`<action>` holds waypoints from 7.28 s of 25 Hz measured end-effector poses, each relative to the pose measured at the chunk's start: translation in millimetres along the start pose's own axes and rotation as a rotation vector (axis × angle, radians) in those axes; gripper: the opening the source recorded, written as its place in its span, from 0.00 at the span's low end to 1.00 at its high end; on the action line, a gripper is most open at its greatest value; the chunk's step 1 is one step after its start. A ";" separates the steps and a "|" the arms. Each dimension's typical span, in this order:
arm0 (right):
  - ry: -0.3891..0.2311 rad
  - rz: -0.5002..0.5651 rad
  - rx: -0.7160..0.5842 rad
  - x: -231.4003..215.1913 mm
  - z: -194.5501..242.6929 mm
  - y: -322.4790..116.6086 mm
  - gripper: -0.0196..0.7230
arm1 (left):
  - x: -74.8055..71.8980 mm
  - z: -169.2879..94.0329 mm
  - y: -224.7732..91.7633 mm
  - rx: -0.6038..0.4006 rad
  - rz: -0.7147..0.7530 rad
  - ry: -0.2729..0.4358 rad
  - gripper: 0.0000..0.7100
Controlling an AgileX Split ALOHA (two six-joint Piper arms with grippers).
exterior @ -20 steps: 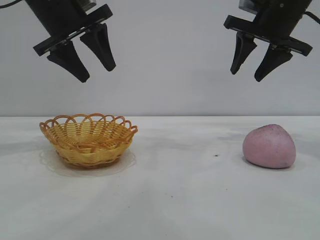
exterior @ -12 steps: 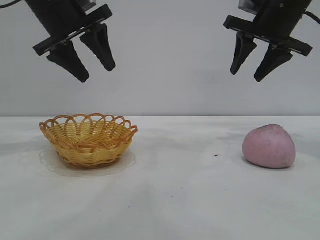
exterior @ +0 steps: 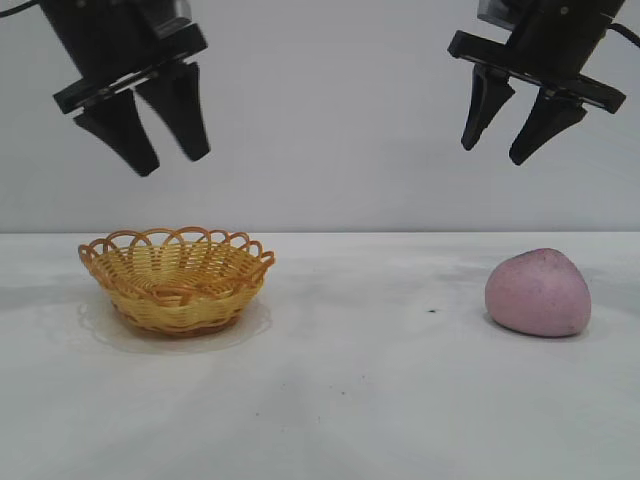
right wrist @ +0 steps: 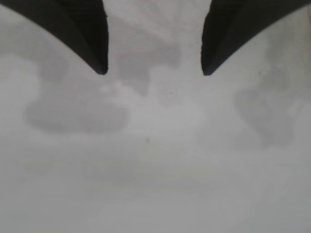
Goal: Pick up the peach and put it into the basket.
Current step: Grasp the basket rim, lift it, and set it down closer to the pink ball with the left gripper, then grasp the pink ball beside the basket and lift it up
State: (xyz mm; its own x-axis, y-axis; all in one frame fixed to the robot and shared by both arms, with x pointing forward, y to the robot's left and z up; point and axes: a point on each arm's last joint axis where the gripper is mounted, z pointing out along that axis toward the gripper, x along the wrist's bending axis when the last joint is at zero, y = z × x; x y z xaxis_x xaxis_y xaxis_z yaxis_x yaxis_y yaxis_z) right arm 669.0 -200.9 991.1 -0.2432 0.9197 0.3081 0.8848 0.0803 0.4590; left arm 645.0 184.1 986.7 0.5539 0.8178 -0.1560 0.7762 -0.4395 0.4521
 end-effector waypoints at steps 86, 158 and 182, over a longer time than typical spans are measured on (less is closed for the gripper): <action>-0.001 -0.023 0.032 -0.5 0.9 -3.0 0.51 | -62.2 52.0 -56.3 0.000 -0.781 -0.192 0.00; -0.017 -0.042 0.042 -2.0 0.9 -3.9 0.51 | -47.8 -183.9 -187.5 0.040 -0.385 0.353 0.65; -0.011 -0.064 0.061 -1.5 0.8 -5.6 0.51 | -146.4 -217.1 -345.7 -0.586 -0.248 0.482 0.65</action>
State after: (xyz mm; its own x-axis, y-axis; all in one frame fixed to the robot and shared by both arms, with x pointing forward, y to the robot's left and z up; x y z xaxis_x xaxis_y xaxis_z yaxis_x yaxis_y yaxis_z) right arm 664.7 -202.4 987.4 -0.2958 0.9162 0.2704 0.8904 0.1619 0.4255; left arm 230.1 297.0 1043.9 0.0908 0.9956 0.0239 0.5007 -0.0664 0.8631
